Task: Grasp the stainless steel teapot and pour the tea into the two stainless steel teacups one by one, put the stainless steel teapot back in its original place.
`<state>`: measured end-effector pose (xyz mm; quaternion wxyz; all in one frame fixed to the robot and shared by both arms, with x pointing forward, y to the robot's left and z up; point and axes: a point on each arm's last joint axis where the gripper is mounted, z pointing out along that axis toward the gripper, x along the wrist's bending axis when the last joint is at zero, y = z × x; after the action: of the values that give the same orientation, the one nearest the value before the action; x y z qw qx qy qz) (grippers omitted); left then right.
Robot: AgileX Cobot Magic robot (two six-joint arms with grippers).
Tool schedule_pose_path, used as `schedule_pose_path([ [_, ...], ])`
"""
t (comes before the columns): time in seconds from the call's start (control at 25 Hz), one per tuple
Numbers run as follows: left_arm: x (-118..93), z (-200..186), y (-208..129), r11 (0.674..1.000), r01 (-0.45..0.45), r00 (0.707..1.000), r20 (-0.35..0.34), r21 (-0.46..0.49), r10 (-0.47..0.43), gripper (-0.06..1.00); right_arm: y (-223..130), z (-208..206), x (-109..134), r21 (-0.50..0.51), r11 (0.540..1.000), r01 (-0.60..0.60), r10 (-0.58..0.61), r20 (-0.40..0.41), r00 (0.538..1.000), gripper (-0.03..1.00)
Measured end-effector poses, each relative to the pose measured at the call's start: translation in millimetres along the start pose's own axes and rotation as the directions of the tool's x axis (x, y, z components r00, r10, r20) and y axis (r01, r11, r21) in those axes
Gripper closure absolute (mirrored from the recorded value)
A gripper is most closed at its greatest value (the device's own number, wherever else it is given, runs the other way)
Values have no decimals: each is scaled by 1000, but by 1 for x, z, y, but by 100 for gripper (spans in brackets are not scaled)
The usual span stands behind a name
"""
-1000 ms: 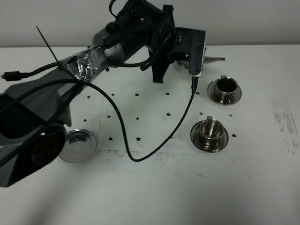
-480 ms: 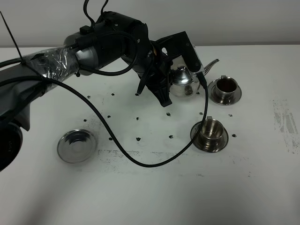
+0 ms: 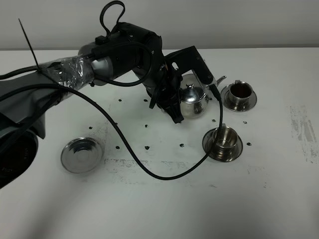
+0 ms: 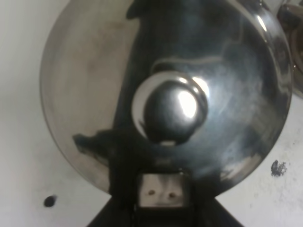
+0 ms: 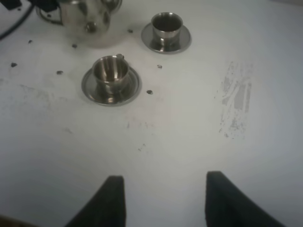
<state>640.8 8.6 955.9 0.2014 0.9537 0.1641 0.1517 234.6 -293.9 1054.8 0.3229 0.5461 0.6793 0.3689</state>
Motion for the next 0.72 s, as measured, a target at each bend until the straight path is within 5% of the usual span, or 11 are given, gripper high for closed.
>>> schedule_pose_path([
  [0.4,-1,14,-2,1000,1,1000,17,22,-1,75,0,0,0,0,1000,0,0,0,1000,58],
  [0.72,-5,-38,-1,995,-99,994,-54,-32,97,75,0,0,0,0,1000,0,0,0,1000,58],
])
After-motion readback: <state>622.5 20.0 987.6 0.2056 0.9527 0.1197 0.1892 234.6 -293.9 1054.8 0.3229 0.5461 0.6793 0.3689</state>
